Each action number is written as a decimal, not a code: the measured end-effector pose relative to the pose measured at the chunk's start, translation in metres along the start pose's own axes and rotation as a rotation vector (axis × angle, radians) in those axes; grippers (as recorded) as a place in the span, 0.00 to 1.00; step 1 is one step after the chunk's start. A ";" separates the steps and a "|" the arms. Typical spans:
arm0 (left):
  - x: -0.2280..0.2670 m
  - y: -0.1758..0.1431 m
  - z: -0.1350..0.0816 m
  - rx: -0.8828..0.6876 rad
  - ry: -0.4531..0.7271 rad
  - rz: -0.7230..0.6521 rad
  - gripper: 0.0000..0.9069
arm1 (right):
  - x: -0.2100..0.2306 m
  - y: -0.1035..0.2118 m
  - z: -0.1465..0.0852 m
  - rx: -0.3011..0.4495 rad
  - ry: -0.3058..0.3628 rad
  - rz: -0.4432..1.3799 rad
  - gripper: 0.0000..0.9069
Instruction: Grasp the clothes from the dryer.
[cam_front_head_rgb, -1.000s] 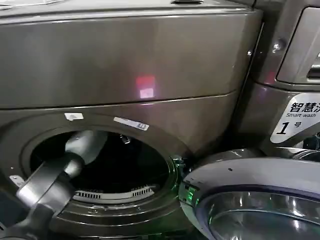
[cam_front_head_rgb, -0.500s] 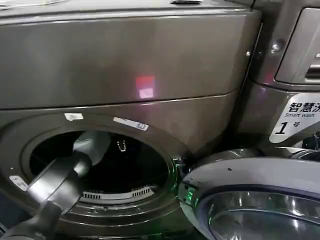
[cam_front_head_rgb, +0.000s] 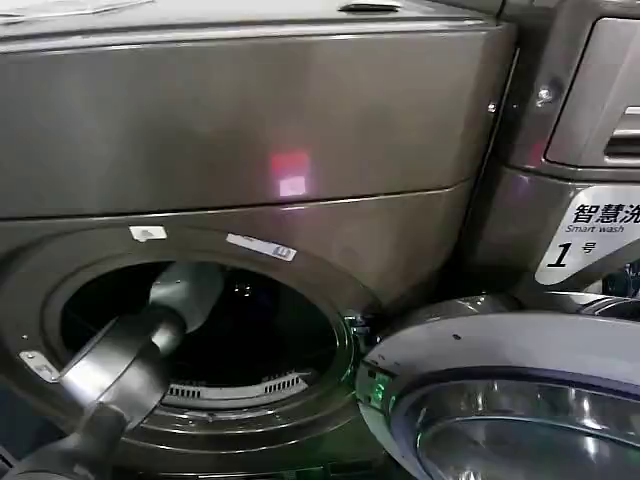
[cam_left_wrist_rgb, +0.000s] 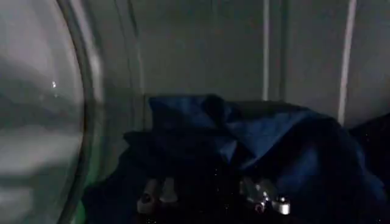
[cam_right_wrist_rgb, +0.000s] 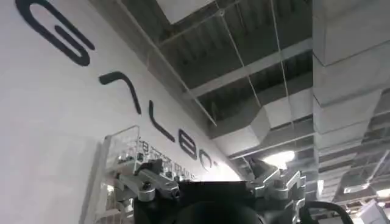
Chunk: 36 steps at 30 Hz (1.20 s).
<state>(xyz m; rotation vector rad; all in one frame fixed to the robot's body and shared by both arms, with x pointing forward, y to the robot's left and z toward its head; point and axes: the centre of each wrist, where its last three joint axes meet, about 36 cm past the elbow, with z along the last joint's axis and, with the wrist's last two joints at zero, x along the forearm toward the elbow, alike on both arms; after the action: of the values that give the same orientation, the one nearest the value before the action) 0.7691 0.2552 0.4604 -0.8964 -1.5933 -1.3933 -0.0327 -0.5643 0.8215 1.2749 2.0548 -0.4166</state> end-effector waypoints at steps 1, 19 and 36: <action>0.000 0.000 0.000 -0.002 0.002 0.000 0.00 | 0.000 0.000 0.000 0.000 0.001 0.002 1.00; 0.009 -0.005 0.007 0.189 -0.212 -0.189 0.00 | 0.003 -0.002 0.008 -0.015 0.010 0.012 1.00; 0.039 -0.085 -0.011 0.797 -0.922 -0.749 0.00 | 0.002 0.002 0.013 0.020 0.006 0.007 1.00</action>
<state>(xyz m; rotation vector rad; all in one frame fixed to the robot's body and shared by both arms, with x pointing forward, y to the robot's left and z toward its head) 0.6776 0.2327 0.4618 -0.4320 -3.0985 -0.5610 -0.0269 -0.5703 0.8111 1.2964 2.0555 -0.4307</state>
